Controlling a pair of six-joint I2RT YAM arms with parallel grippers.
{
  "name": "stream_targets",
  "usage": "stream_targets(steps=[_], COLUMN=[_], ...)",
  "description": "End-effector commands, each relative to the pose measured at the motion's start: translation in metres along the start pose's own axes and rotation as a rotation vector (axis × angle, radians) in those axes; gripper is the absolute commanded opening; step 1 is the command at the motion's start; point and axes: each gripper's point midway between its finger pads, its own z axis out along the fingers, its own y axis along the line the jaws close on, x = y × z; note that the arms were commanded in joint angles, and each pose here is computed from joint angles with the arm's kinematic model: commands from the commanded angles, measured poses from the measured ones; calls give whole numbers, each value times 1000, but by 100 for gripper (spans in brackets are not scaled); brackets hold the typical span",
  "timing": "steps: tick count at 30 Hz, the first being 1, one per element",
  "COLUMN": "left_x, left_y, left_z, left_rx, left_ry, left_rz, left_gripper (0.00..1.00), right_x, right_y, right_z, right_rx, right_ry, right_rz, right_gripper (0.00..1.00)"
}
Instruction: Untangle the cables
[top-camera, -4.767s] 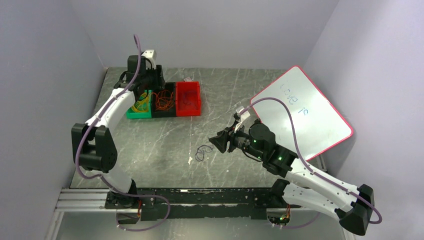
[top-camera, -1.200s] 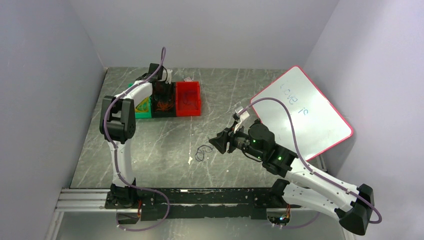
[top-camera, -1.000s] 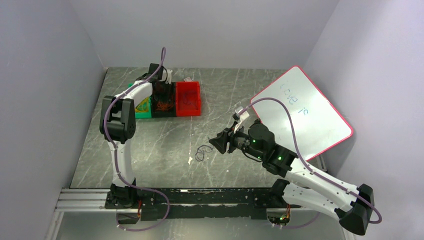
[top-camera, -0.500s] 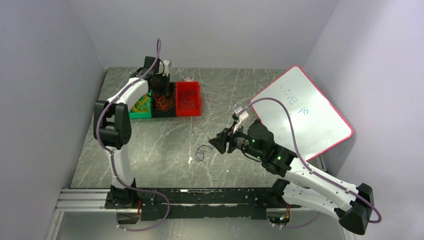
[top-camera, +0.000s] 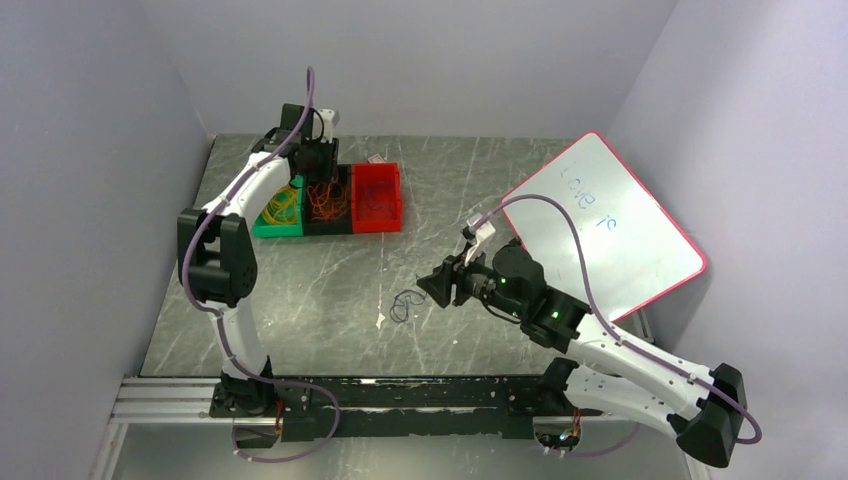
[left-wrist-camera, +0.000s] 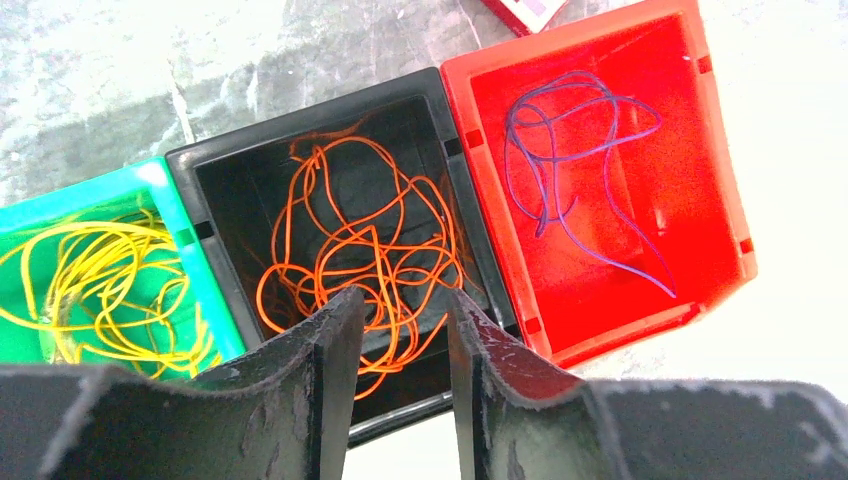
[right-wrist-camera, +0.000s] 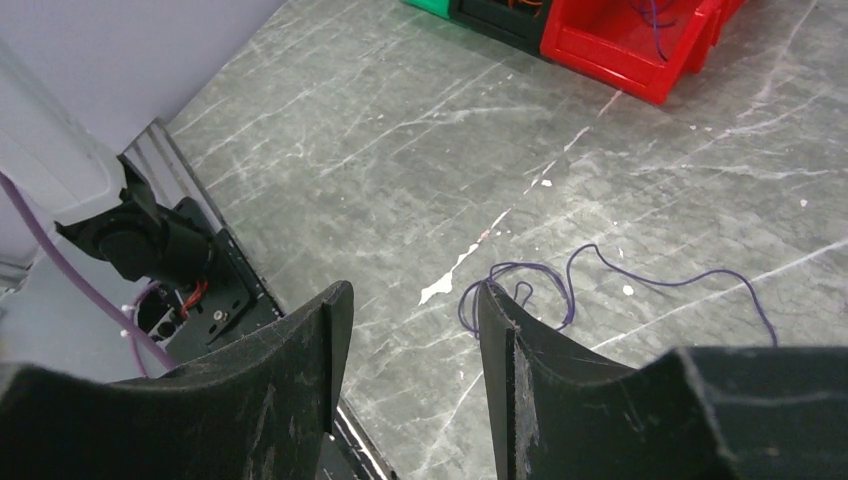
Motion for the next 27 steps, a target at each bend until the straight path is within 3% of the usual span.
stream_targets(steps=[1,6,11,27], left_x=[-29,-43,-33,75], left_y=[-3,-15,-29,-53], left_z=[-39,-76,-113,-191], left_rx=[-6,42,94,189], left_ry=[-98,-189,-254,-315], left_rz=[14,21,5,-115], left_gripper=[42,41,41,40], right_x=[4,10,26,74], right_y=[-11,-30,-48,-67], right_z=[2,2,5,51], right_rx=[67,178,282,364], right_ry=[16,38,84,319], right_rz=[17,42,81,49], right_gripper=[53,53,53,52])
